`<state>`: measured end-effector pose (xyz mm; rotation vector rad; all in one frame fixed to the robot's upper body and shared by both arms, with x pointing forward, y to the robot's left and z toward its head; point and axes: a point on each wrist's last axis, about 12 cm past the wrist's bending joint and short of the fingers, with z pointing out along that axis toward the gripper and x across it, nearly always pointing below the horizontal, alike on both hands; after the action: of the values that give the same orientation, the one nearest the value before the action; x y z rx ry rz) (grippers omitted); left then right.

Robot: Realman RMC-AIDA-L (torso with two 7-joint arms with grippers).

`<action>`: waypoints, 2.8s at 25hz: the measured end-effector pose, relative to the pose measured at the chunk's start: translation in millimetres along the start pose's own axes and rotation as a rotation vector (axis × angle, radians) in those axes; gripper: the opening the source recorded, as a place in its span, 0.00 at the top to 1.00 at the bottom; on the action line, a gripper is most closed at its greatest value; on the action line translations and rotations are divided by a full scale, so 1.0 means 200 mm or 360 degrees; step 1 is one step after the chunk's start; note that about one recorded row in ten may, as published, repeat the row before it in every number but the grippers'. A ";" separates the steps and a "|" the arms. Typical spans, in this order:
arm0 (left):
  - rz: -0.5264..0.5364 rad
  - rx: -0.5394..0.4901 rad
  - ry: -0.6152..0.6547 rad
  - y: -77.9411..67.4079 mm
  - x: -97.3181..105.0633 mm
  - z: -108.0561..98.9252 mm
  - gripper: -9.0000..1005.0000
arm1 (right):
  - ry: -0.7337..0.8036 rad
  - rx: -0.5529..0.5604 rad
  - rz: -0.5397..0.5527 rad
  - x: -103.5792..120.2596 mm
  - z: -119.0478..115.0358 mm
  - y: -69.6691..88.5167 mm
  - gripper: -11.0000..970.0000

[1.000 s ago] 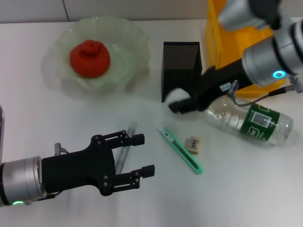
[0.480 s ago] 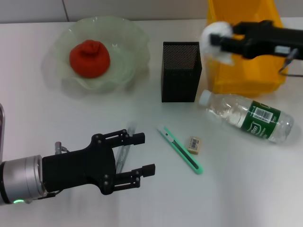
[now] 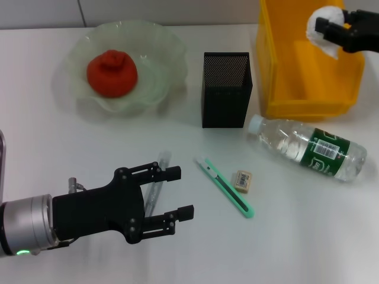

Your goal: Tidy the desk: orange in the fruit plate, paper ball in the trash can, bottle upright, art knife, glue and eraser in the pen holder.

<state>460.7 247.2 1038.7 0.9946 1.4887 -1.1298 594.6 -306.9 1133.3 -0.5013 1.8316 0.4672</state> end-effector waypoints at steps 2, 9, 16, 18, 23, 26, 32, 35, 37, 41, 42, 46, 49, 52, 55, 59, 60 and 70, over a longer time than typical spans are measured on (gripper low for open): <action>0.0000 -0.0001 0.0001 0.00 0.00 0.00 0.29 | 0.0022 0.0023 -0.0028 0.03 0.04 0.00 0.43; 0.0000 -0.0007 0.0003 0.00 0.00 0.00 0.29 | 0.0076 0.0032 -0.0087 0.07 0.15 0.02 0.41; 0.0000 -0.0011 0.0006 0.00 0.00 0.00 0.29 | 0.0067 0.0022 -0.0101 0.06 0.16 0.02 0.39; 0.0000 -0.0012 0.0006 0.00 0.00 0.00 0.29 | 0.0067 0.0021 -0.0101 0.06 0.16 0.02 0.38; 0.0001 -0.0014 0.0008 0.01 0.00 0.00 0.29 | 0.0067 0.0015 -0.0100 0.06 0.16 0.03 0.33; 0.0005 -0.0015 0.0008 0.01 0.00 0.00 0.29 | 0.0060 -0.0023 -0.0100 0.05 0.16 0.04 0.28; 0.0009 -0.0016 0.0007 0.01 0.00 0.00 0.29 | -0.0005 -0.0285 -0.0065 -0.04 0.10 0.12 0.26; 0.0007 -0.0018 0.0005 0.01 0.00 0.00 0.29 | -0.0015 -0.0491 -0.0081 -0.10 0.05 0.19 0.26; 0.0006 -0.0019 0.0004 0.01 0.00 0.00 0.29 | -0.0008 -0.0593 -0.0093 -0.16 0.02 0.23 0.26; 0.0007 -0.0029 -0.0003 0.02 -0.01 0.00 0.29 | 0.0148 -0.0653 -0.0132 -0.28 -0.05 0.28 0.26; 0.0009 -0.0027 -0.0003 0.02 -0.01 0.00 0.29 | 0.0212 -0.0645 -0.0149 -0.31 -0.06 0.29 0.26; 0.0014 -0.0025 -0.0003 0.02 -0.01 0.00 0.29 | 0.0595 -0.0517 -0.0167 -0.42 -0.07 0.32 0.26; 0.0019 -0.0022 -0.0003 0.03 -0.02 0.01 0.29 | 0.0861 -0.0413 -0.0218 -0.49 -0.07 0.34 0.26; 0.0021 -0.0021 -0.0002 0.03 -0.02 0.01 0.29 | 0.1069 -0.0370 -0.0238 -0.53 -0.06 0.37 0.26; 0.0023 -0.0020 -0.0002 0.03 -0.02 0.01 0.29 | 0.1206 -0.0377 -0.0297 -0.54 -0.05 0.40 0.26; 0.0025 -0.0020 -0.0002 0.03 -0.02 0.01 0.29 | 0.1363 -0.0293 -0.0305 -0.52 -0.01 0.42 0.26; 0.0025 -0.0020 -0.0002 0.03 -0.02 0.01 0.29 | 0.1414 -0.0297 -0.0298 -0.51 0.00 0.42 0.26; 0.0024 -0.0014 -0.0002 0.03 -0.02 0.01 0.29 | 0.1628 -0.0207 -0.0306 -0.40 0.09 0.40 0.26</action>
<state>467.5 246.0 1041.5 0.9971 1.4818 -1.1120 587.2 -221.1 1209.6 -1.1369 2.6852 0.1901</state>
